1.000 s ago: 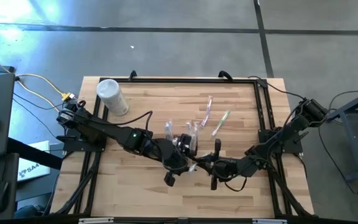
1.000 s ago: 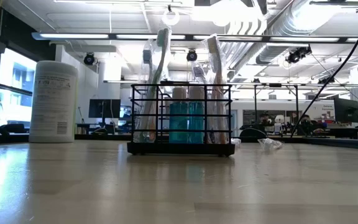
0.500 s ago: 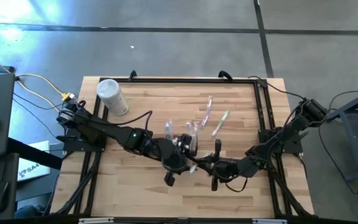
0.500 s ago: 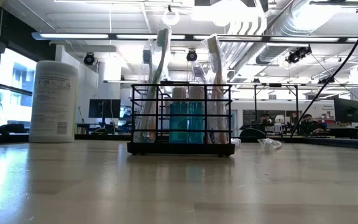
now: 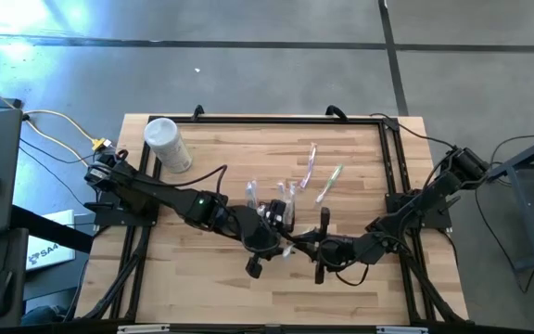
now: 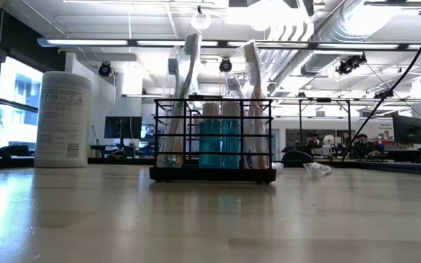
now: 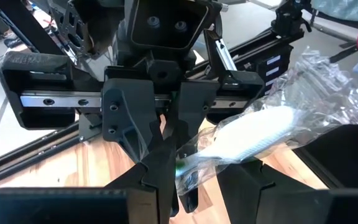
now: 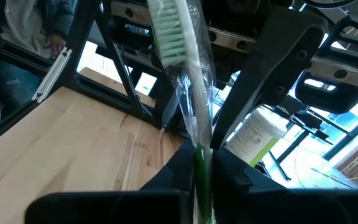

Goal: Pick & Place toothbrushing station
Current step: Put the bottom green toothbrush into the black mesh

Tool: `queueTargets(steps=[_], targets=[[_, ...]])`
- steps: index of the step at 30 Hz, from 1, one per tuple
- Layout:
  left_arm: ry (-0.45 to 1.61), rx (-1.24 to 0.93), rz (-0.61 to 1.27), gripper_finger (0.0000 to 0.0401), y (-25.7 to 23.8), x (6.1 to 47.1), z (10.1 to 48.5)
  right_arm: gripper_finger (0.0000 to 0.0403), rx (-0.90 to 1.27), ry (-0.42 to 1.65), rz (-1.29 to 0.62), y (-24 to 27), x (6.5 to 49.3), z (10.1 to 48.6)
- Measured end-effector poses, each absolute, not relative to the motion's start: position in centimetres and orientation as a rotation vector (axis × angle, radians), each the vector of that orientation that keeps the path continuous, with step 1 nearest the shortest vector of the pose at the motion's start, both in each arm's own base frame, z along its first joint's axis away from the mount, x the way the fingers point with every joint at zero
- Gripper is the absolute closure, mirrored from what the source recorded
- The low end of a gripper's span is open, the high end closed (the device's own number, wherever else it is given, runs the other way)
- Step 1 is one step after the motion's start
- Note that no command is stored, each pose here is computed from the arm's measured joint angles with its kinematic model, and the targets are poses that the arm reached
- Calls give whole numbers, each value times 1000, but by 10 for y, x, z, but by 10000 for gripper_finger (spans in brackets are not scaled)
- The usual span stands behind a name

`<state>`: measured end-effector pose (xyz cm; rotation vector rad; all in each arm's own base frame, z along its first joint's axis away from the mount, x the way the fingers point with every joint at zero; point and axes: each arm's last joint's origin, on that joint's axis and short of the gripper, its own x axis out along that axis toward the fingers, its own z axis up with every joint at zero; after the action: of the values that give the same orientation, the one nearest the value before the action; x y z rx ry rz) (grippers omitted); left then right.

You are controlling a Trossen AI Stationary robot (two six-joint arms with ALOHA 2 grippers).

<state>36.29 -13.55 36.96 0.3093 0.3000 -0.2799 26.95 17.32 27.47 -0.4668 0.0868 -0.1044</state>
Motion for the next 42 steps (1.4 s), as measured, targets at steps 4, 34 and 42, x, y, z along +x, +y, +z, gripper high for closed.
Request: queueTargets(steps=[4,34,42], targets=[[298,309,-279,295,-136,363,370,386,-467,87,-104,173,269,275],[322,212,-238,296,-135,363,369,386,-469,90,-106,173,269,274],[333,231,-208,372,-134,363,368,386,-454,93,-110,173,270,274]])
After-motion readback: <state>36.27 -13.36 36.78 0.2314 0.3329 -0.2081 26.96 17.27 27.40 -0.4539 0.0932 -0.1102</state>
